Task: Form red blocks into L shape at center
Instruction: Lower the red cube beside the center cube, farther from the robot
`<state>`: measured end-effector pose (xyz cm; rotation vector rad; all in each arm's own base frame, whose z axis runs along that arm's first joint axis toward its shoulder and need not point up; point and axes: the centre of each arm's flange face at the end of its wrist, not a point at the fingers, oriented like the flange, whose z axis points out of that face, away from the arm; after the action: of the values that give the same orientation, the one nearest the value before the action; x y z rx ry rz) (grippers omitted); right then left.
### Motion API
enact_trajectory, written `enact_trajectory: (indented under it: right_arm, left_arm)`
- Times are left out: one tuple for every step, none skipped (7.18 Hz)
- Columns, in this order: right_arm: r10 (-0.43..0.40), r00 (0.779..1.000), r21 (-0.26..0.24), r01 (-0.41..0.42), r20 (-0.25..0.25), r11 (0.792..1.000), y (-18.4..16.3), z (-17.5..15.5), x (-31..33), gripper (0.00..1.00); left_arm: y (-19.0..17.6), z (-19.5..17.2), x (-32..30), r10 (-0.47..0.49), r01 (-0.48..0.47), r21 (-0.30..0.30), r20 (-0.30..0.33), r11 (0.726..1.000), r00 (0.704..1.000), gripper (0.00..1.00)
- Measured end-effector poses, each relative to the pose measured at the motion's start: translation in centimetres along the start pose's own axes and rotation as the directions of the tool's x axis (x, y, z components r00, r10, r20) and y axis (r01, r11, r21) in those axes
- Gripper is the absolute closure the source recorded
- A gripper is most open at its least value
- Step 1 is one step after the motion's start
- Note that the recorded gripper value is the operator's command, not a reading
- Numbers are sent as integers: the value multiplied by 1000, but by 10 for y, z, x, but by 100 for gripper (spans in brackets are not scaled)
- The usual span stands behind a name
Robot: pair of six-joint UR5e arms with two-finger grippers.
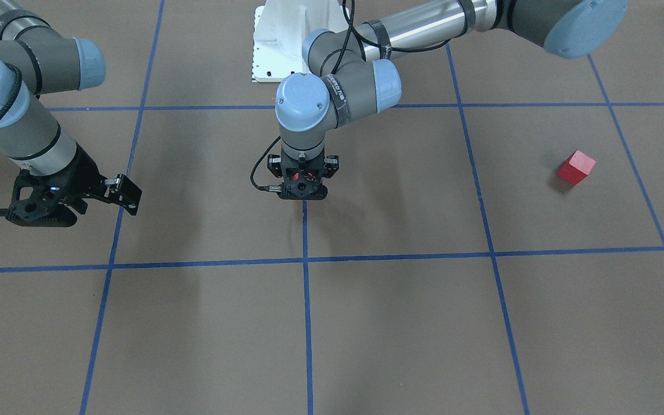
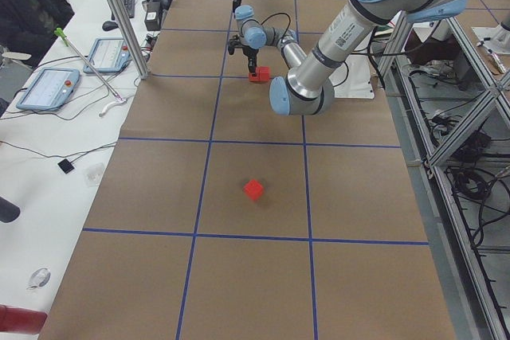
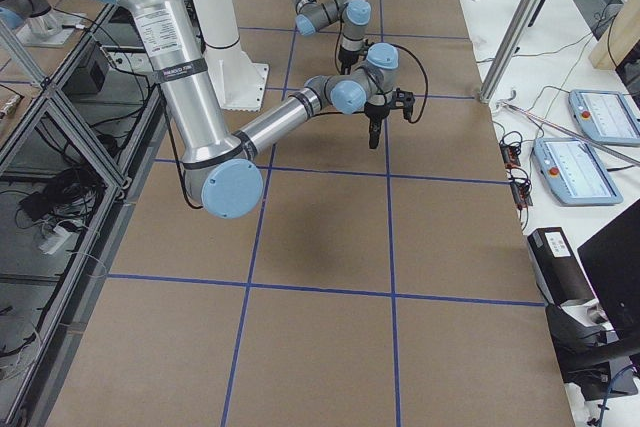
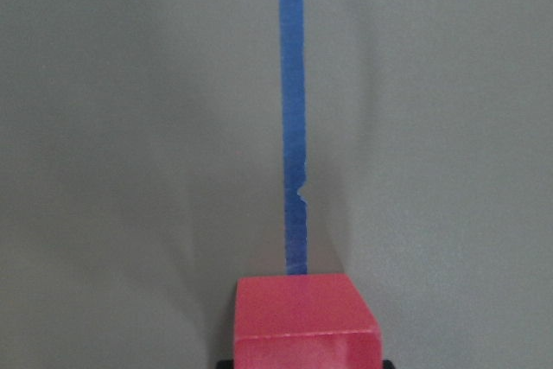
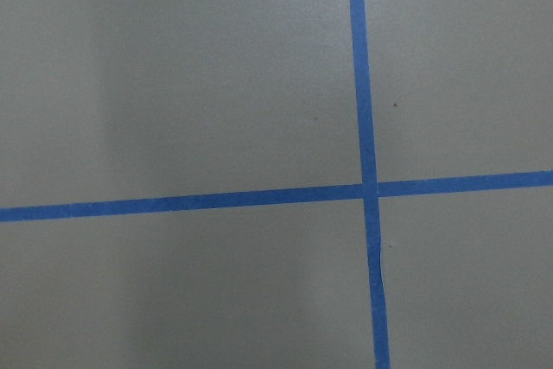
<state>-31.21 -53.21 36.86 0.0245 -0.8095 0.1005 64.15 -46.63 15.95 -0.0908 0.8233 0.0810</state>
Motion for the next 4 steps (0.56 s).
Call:
enact_trajectory:
  right_arm:
    - [0, 1000, 0, 0, 1, 1000, 0, 0, 0, 1]
    - [0, 1000, 0, 0, 1, 1000, 0, -1, 0, 1]
    - [0, 1000, 0, 0, 3, 1000, 0, -1, 0, 1]
    - [-1, 1000, 1, 1, 4, 1000, 0, -2, -1, 1]
  left_arm:
    - [2, 1, 1, 1, -1, -2, 0, 1000, 1000, 1]
    - [4, 4, 2, 2, -2, -5, 2, 1000, 1000, 0]
    - [4, 4, 3, 2, -2, -6, 0, 1000, 1000, 0]
    - [4, 1, 4, 5, -5, -3, -5, 1000, 1000, 0]
